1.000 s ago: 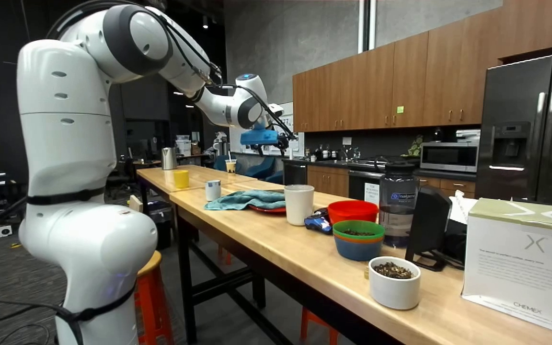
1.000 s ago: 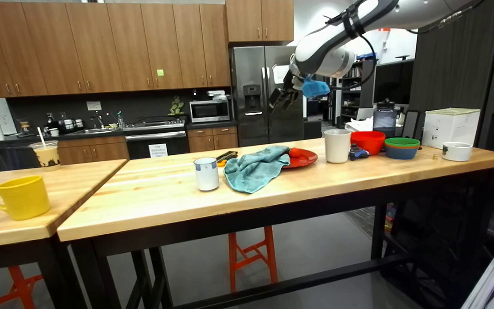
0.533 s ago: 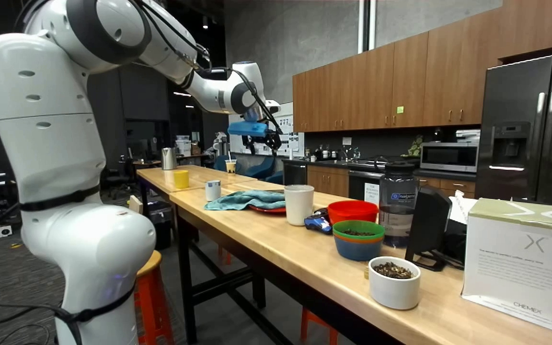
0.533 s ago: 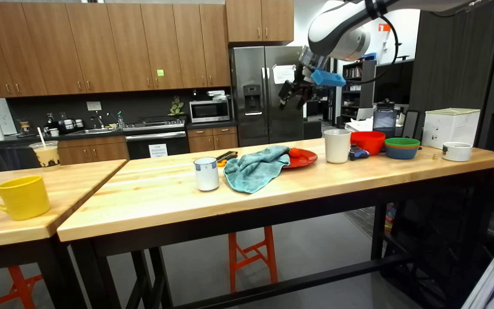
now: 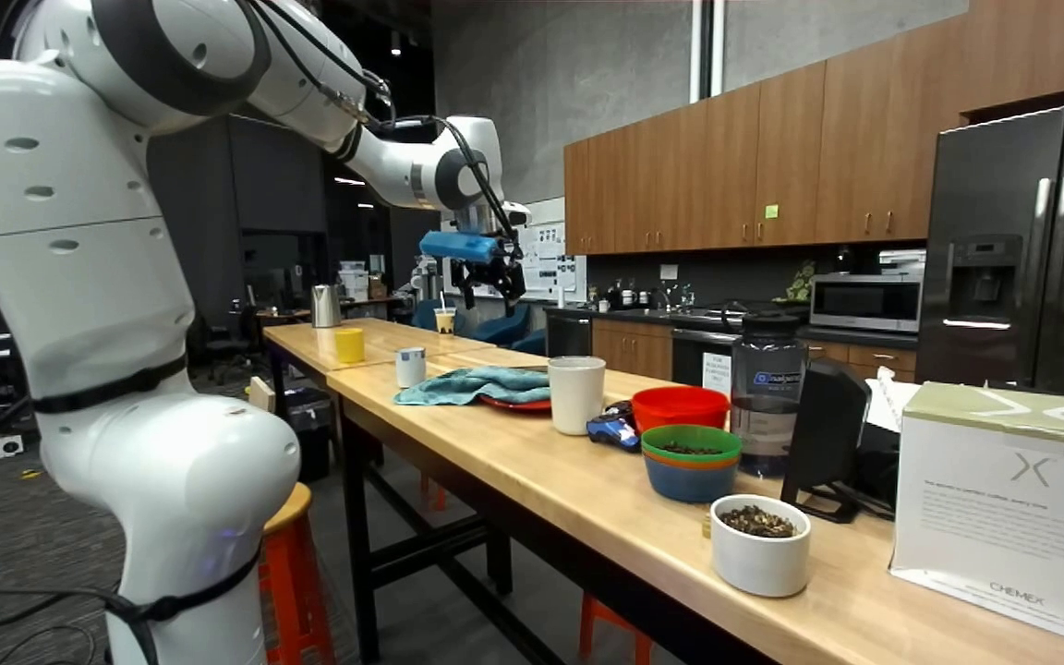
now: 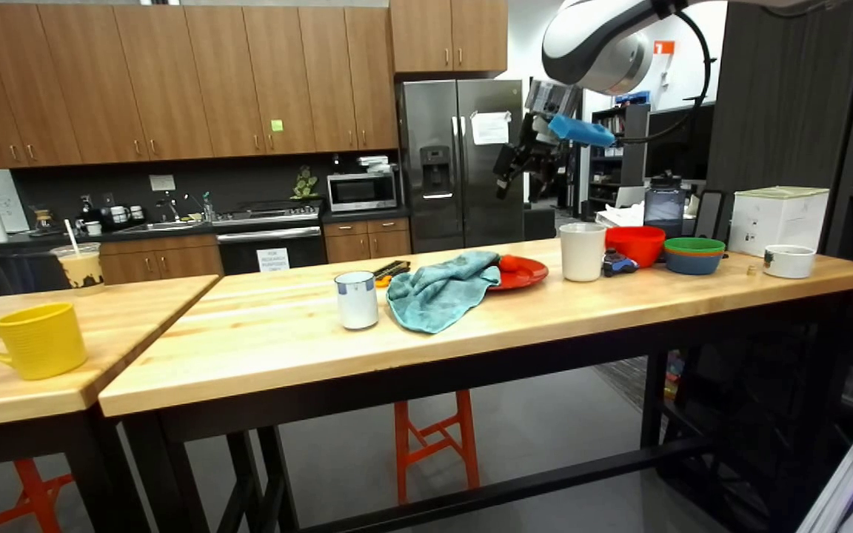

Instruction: Put the blue towel on the orange plate

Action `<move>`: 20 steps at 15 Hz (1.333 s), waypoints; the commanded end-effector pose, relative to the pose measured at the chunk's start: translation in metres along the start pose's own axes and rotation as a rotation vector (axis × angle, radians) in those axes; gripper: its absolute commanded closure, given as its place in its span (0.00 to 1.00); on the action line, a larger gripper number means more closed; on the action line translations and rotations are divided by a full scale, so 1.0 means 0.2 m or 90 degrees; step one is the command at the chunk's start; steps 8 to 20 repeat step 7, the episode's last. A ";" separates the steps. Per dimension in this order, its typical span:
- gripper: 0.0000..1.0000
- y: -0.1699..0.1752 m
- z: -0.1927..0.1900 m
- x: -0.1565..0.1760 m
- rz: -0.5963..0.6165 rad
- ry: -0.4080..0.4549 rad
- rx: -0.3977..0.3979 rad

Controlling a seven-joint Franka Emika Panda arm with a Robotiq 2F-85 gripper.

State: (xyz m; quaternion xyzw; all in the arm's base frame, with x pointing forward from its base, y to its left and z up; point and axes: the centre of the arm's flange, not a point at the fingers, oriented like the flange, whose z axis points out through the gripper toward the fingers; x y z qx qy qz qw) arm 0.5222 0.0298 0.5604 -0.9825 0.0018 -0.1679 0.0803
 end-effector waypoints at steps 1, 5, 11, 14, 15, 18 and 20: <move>0.00 0.02 -0.01 -0.08 0.024 -0.032 0.007; 0.00 0.00 0.05 -0.04 0.013 -0.031 0.003; 0.00 0.00 0.06 -0.04 0.012 -0.033 0.003; 0.00 0.00 0.06 -0.04 0.012 -0.033 0.003; 0.00 0.00 0.06 -0.04 0.012 -0.033 0.003; 0.00 0.00 0.06 -0.04 0.012 -0.033 0.003; 0.00 0.00 0.06 -0.04 0.012 -0.033 0.003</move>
